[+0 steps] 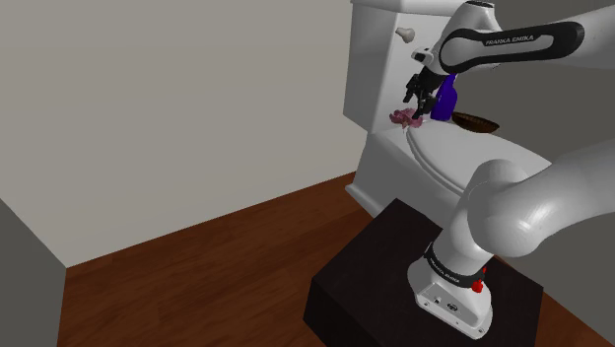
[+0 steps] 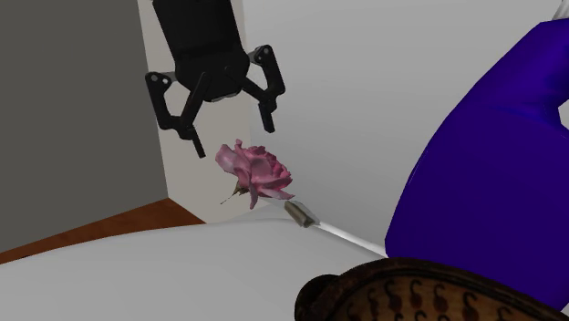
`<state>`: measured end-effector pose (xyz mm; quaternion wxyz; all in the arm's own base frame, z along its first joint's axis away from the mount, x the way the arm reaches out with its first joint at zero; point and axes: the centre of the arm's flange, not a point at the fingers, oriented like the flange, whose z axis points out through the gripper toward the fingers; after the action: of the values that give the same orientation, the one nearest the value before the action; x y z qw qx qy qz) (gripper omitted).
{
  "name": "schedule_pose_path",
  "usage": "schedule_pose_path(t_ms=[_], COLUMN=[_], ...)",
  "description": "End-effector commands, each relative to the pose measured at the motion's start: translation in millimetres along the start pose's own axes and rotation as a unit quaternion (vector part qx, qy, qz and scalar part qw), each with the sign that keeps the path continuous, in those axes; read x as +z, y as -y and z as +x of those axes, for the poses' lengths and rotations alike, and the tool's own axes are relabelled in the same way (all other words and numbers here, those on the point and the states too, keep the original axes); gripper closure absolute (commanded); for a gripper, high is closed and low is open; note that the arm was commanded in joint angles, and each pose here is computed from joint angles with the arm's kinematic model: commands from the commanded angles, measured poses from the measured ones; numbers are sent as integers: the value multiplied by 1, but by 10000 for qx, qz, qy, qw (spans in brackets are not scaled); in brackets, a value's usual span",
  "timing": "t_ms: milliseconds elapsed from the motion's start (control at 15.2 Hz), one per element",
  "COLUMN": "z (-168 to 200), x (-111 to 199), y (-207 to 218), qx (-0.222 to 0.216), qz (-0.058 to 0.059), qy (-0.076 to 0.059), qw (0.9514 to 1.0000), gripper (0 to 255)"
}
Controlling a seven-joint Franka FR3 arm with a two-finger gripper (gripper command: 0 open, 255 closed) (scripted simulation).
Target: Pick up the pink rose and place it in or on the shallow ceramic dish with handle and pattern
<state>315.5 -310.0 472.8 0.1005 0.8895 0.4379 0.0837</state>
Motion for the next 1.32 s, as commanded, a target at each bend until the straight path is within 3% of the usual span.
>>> schedule_pose_path(t_ms=[0,330,396,990,1254], z=[0,0,0,0,1], x=[2,2,2,2,-18], y=[0,0,0,0,-5], qx=[0,0,0,0,0], qz=[-2,-2,-2,-2,-2], qy=[-1,-1,-1,-1,-1], qw=[10000,10000,10000,10000,10000], gripper=[0,0,255,255,255])
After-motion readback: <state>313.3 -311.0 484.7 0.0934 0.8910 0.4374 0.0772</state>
